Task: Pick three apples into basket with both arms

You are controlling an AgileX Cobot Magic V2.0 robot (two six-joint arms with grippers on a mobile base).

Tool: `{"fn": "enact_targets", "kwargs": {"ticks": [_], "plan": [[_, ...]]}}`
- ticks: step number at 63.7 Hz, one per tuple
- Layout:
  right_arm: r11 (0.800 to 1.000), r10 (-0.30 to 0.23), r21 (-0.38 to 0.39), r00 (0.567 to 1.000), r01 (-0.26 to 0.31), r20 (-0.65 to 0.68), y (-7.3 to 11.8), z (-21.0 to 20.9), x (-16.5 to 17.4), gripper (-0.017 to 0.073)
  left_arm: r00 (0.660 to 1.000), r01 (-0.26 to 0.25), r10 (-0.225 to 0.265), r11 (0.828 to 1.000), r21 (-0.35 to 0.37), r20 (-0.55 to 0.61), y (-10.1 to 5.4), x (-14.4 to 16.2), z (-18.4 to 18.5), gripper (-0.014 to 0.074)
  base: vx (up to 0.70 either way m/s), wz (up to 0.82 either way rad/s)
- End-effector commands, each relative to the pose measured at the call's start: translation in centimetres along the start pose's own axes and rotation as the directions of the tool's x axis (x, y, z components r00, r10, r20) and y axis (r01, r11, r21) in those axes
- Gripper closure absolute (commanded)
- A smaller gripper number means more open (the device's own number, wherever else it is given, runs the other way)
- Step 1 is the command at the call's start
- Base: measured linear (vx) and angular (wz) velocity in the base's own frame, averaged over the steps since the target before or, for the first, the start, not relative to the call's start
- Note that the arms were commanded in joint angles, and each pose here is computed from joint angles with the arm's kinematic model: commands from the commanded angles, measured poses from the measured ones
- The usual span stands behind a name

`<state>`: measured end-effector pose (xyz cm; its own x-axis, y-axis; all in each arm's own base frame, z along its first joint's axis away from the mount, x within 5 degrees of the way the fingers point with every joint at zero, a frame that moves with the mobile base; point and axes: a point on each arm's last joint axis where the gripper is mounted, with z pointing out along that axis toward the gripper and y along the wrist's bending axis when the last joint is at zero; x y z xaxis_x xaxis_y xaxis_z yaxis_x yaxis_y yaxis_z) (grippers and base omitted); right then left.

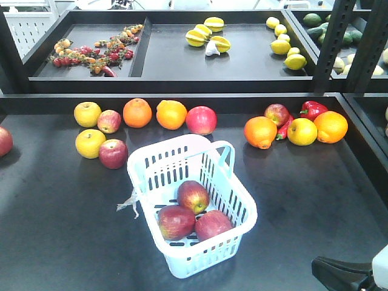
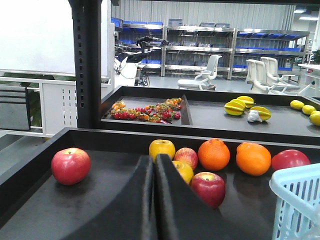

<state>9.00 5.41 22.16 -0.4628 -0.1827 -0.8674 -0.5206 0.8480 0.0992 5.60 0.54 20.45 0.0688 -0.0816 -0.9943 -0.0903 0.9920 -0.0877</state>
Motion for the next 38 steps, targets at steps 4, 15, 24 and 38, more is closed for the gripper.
{"fn": "enact_targets", "kwargs": {"ticks": [4,15,24,38], "plan": [[1.0,0.004,0.026,0.998,-0.006,0.065,-0.19,-0.28,-1.18,0.0564,0.998,0.012,-0.012,1.0,0.002,0.069,0.05,0.03,-0.07,0.06,0.0,0.0],[1.0,0.004,0.026,0.998,-0.006,0.065,-0.19,-0.28,-1.18,0.0564,0.998,0.012,-0.012,1.0,0.002,0.069,0.04,0.01,-0.07,0.06,0.0,0.0],[1.0,0.004,0.026,0.998,-0.006,0.065,-0.19,-0.28,-1.18,0.0564,0.998,0.012,-0.012,1.0,0.002,0.069,0.04,0.01,-0.07,0.06,0.0,0.0],[1.0,0.004,0.026,0.998,-0.006,0.065,-0.19,-0.28,-1.18,0.0564,0.998,0.012,-0.012,1.0,0.002,0.069,0.04,0.01,-0.07,0.06,0.0,0.0]]}}
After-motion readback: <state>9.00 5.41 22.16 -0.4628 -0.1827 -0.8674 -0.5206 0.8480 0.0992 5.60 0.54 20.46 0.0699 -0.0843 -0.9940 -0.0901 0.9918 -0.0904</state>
